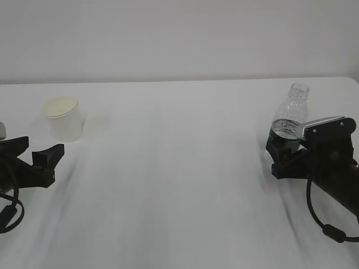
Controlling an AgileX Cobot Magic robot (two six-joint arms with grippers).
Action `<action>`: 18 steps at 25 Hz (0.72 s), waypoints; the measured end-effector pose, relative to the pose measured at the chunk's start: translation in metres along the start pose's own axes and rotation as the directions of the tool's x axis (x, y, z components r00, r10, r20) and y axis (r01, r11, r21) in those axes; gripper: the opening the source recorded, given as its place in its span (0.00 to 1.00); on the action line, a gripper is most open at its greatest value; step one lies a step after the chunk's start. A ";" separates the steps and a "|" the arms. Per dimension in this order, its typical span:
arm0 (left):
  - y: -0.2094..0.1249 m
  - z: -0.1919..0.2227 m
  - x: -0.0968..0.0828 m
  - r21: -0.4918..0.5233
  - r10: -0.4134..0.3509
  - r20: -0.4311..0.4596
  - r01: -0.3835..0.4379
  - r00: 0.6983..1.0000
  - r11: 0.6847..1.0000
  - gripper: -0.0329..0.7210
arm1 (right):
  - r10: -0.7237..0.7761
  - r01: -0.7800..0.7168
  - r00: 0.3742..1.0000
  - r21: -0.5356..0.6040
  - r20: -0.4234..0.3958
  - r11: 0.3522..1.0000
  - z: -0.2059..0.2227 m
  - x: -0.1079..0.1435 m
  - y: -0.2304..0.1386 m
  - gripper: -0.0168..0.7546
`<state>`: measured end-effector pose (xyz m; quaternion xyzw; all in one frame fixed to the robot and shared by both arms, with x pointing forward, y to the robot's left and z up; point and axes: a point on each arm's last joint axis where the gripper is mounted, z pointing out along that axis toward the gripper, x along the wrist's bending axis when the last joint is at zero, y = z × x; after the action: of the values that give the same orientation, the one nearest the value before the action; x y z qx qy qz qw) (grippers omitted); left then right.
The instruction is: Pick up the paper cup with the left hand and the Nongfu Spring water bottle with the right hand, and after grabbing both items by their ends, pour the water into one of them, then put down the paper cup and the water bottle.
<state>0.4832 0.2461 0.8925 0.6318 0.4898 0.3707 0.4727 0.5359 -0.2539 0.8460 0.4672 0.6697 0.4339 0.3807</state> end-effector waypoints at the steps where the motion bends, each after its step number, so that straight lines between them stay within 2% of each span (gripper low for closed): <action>1: 0.000 0.000 0.000 0.000 0.000 0.000 0.000 1.000 1.000 0.80 | 0.001 -0.001 1.000 0.008 -0.001 1.000 0.002 0.000 -0.003 0.78; 18: 0.000 0.000 0.000 0.000 0.000 0.000 0.000 1.000 1.000 0.77 | 0.020 -0.020 1.000 -0.016 0.002 1.000 0.024 -0.002 -0.004 0.78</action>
<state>0.4832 0.2461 0.8925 0.6318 0.4898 0.3707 0.4727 0.5571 -0.2515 0.8344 0.4712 0.6610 0.4426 0.3811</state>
